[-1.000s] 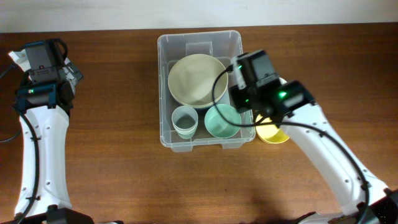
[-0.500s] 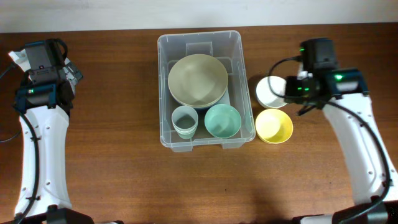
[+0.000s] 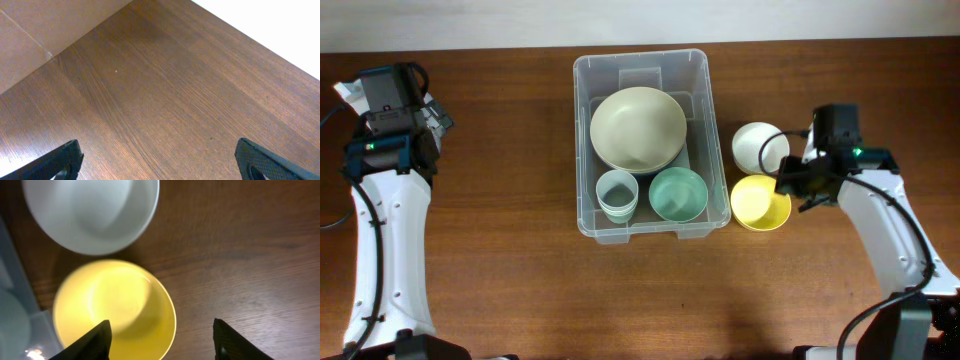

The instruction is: Pack container

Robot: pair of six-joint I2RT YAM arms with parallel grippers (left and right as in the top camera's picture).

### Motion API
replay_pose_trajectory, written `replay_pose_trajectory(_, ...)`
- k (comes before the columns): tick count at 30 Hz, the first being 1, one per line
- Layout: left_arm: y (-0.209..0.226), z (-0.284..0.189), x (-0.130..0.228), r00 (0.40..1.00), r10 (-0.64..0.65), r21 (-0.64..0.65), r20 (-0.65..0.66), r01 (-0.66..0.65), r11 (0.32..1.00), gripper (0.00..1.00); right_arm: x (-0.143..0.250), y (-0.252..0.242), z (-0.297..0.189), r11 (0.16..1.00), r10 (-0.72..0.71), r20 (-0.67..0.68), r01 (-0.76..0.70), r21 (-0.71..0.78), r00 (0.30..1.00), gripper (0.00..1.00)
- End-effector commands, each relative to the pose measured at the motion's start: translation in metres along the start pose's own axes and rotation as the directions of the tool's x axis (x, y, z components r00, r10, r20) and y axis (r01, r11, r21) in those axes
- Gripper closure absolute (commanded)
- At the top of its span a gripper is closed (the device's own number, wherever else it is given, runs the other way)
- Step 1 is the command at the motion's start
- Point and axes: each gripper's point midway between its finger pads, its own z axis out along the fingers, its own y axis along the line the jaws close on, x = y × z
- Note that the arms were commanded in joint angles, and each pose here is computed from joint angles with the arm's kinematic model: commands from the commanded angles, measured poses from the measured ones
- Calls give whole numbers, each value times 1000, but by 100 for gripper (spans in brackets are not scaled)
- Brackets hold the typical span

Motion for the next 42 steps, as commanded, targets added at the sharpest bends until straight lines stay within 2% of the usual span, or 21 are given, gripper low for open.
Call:
replay_pose_trajectory(1, 4, -2, -6, 1000, 0, -12, 15, 0, 1000, 1, 12, -1, 10, 1000, -6, -21, 6, -11, 1000, 39)
replay_pose_trajectory(8, 3, -2, -6, 1000, 0, -12, 15, 0, 1000, 0, 13, -1, 31, 1000, -10, -14, 10, -13, 1000, 39)
replay_pose_trajectory(22, 3, -2, -6, 1000, 1, -12, 15, 0, 1000, 1, 24, -3, 87, 1000, -9, -114, 9, 7, 993, 41)
replay_pose_trajectory(30, 5, -2, -6, 1000, -2, -14, 15, 2, 1000, 1, 33, -14, 89, 998, 35, -149, -28, 50, 988, 56)
replay_pose_trajectory(32, 5, -2, -6, 1000, -2, -14, 15, 2, 1000, 1, 34, -19, 89, 998, 50, -157, -41, 55, 986, 64)
replay_pose_trajectory(36, 5, -2, -6, 1000, -2, -14, 15, 2, 1000, 1, 37, -35, 87, 994, 96, -173, -84, 74, 980, 87)
replay_pose_trajectory(42, 5, -2, -6, 1000, -2, -14, 15, 2, 1000, 1, 41, -71, 85, 976, 207, -189, -188, 112, 960, 96)
